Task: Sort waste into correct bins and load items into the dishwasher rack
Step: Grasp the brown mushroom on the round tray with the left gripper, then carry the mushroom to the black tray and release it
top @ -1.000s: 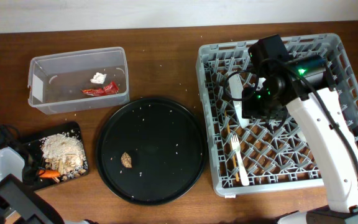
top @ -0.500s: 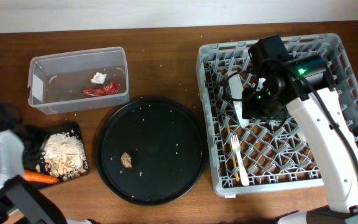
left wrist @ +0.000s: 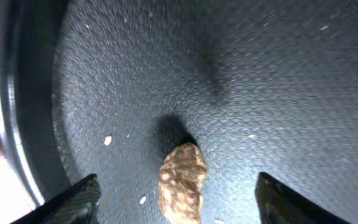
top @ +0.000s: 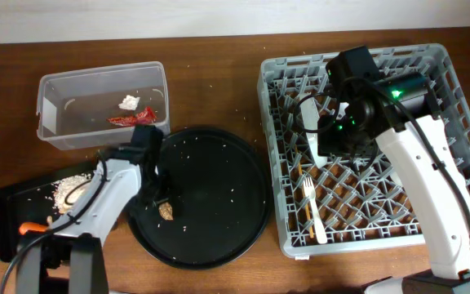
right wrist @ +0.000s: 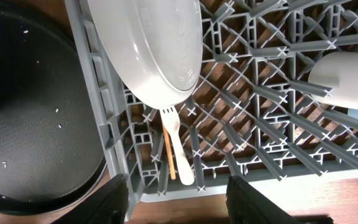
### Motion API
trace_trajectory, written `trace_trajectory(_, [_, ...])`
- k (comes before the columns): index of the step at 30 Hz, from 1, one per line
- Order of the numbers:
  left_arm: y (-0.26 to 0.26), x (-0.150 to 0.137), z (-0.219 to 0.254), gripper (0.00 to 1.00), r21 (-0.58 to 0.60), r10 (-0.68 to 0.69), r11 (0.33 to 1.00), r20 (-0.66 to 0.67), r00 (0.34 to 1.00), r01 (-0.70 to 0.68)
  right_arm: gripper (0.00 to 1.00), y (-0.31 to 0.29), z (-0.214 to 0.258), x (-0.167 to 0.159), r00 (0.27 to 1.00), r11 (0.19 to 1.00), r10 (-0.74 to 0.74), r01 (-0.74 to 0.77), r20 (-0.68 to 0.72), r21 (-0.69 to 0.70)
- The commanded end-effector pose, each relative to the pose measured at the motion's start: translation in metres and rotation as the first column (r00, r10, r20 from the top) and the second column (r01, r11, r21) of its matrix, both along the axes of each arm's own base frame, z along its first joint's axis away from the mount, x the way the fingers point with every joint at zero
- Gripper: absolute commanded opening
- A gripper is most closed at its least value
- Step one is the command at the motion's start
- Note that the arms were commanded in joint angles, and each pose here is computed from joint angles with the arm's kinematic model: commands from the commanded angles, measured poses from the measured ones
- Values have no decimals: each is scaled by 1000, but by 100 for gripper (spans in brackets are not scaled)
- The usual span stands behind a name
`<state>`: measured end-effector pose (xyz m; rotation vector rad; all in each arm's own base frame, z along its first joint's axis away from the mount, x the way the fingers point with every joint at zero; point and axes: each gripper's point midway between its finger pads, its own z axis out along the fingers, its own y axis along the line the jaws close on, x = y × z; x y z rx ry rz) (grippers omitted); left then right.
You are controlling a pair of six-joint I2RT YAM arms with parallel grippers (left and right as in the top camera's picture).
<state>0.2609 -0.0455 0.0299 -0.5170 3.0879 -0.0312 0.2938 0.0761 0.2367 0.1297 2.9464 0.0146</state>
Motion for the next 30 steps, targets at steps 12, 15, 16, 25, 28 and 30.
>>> trace_trajectory(12, [-2, -9, -21, 14, -28, 5, 1000, 25, 1000, -4, 54, -3, 6, -2, 1000, 1000, -10, 10, 16, -3])
trace_trajectory(15, [6, 9, 4, 13, -28, -7, 1000, 57, 998, 9, 55, -3, 6, -3, 1000, 1000, -10, 10, 14, -4])
trace_trajectory(16, [17, 21, 27, 14, -28, 0, 1000, 85, 996, 2, 55, -3, 6, -3, 1000, 1000, -10, 10, 14, -4])
trace_trajectory(25, [211, 42, 92, 13, 30, 529, 819, 347, 774, -573, 55, -3, 6, -3, 1000, 1000, -11, 11, 13, -3])
trace_trajectory(28, [253, 32, 94, 13, 22, 609, 743, 394, 689, -669, 55, -3, 6, -3, 1000, 1000, -10, 10, 13, -4])
trace_trajectory(30, [278, 24, 90, 13, 47, 641, 695, 410, 649, -717, 55, -3, 6, -4, 1000, 1000, -10, 10, 10, -5])
